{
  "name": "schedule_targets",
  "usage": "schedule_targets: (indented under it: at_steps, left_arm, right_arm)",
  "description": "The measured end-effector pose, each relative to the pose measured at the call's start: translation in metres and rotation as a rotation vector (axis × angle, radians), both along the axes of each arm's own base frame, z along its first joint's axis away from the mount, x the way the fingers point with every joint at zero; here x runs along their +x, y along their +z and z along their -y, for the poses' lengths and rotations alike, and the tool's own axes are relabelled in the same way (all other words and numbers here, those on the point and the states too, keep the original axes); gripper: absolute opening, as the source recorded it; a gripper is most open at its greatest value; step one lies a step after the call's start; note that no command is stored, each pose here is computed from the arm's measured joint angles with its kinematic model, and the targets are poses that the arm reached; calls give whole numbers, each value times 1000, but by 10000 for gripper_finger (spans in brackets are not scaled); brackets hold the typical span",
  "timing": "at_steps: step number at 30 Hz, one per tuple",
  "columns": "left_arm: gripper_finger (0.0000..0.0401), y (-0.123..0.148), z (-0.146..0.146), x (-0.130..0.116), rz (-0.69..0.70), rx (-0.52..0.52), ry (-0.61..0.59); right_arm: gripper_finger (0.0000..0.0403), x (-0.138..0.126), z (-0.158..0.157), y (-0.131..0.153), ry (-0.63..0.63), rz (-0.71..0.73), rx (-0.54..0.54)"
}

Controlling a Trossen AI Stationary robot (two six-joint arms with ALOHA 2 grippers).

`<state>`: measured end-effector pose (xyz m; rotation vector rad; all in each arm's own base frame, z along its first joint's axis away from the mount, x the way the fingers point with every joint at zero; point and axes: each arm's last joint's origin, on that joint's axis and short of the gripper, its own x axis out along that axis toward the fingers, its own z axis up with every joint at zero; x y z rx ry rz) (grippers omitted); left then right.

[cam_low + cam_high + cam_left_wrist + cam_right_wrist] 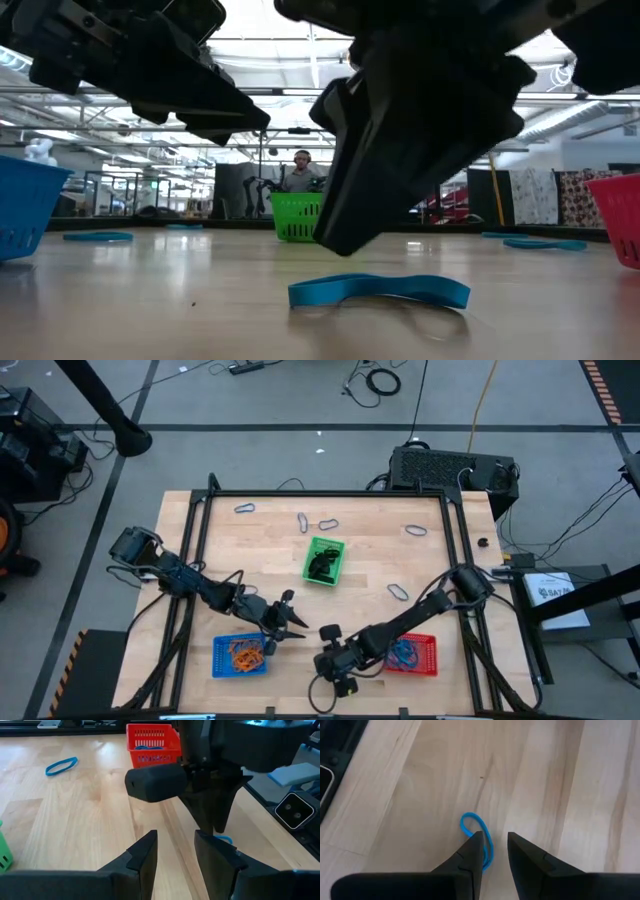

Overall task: Sort rubber bands into baskets
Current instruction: Put the blue rubber band into the red bin

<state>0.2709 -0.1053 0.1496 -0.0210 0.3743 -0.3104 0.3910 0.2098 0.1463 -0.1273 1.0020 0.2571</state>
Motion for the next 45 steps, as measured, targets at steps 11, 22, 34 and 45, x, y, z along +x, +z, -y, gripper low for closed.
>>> schedule_targets:
  at_steps: [11,22,34,45]
  left_arm:
    - [137,0,0,0,0,2,-1]
    - [137,0,0,0,1,2,0]
    - [137,0,0,0,-1,2,0]
    - [137,0,0,0,-2,2,0]
  right_arm:
    - [82,2,-2,-23,-18,-54,-5]
    - [7,-14,6,-5,5,-169,-12]
    - [1,-59,15,80,-132,-220,51]
    - [0,-129,23,69,-413,-670,-241]
